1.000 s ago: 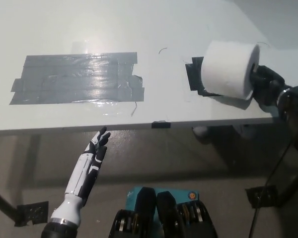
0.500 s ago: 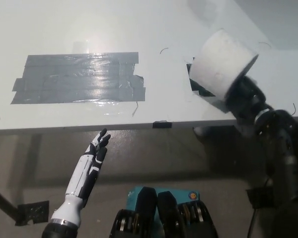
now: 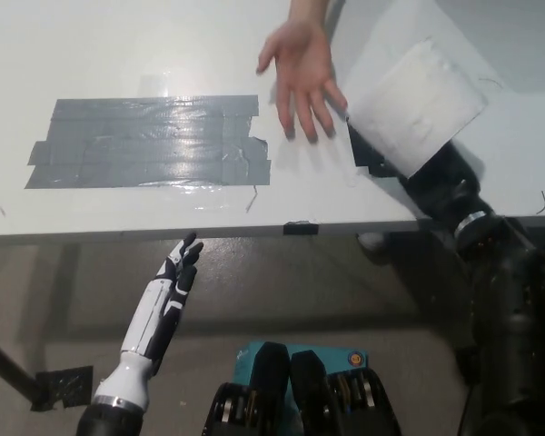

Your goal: A toilet paper roll is kept on the black spot on the desk infront of the robot and the robot inserts its right thumb into the hole in the centre to grab the roll. Then it passes the roll to a person.

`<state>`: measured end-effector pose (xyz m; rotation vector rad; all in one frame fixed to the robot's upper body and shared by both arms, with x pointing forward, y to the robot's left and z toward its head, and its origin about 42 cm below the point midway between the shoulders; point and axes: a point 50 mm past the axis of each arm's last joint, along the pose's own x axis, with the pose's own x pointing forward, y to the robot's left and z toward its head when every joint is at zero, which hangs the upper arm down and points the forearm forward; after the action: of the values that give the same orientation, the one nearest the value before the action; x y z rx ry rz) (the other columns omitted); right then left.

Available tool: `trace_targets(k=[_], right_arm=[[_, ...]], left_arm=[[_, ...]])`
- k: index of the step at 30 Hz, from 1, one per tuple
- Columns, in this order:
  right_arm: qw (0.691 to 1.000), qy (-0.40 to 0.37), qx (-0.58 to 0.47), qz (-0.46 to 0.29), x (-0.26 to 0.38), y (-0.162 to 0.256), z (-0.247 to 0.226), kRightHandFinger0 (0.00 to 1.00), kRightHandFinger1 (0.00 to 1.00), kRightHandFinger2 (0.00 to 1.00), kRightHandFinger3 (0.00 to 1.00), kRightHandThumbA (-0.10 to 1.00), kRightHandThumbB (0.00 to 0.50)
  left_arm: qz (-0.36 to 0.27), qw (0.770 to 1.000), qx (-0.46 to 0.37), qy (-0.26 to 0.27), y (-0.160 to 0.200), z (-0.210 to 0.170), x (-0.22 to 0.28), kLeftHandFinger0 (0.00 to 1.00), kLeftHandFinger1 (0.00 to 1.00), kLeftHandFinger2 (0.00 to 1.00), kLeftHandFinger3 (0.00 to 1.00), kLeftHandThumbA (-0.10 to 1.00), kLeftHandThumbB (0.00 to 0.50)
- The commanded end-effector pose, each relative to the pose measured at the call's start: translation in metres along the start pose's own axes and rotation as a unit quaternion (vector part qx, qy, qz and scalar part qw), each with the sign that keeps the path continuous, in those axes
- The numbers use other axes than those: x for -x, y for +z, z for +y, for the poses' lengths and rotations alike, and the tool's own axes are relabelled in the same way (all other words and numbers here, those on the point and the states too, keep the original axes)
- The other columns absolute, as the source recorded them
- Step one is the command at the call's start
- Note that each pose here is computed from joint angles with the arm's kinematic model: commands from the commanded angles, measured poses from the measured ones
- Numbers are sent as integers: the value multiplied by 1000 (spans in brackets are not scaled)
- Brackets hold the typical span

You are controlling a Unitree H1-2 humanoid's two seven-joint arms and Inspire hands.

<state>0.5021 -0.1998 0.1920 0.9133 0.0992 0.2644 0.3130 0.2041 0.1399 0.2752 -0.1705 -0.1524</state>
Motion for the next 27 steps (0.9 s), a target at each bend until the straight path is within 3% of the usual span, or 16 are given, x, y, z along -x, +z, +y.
trace_targets(k=[1,6,9,11,18,23,27], right_arm=[[959,244,-117,-90,-3,81,129,0,206,712,966,-100,184],[969,226,-49,-84,-11,94,134,0,316,772,905,-100,139],[979,187,-22,-79,-16,100,132,0,404,769,1000,-100,101],[986,152,13,-71,-26,108,131,0,382,747,1000,-100,60],[989,100,103,-45,-49,126,138,0,331,706,992,-100,84],[974,58,218,-23,-68,137,148,17,474,876,1000,-100,115],[956,33,290,-9,-78,144,154,30,527,958,1000,-100,122]], left_arm=[[-66,998,-5,12,28,11,-27,1000,1000,1000,1000,1000,46],[-66,998,-6,9,30,11,-30,1000,1000,1000,1000,1000,43],[-68,998,-5,7,30,9,-30,1000,1000,1000,1000,1000,38],[-68,998,-3,5,30,9,-31,1000,1000,1000,1000,1000,42],[-68,998,-5,3,32,9,-33,1000,1000,1000,1000,1000,47],[-65,998,-5,2,33,9,-33,1000,1000,1000,1000,1000,46],[-68,998,-8,0,34,10,-34,1000,1000,1000,1000,1000,41]])
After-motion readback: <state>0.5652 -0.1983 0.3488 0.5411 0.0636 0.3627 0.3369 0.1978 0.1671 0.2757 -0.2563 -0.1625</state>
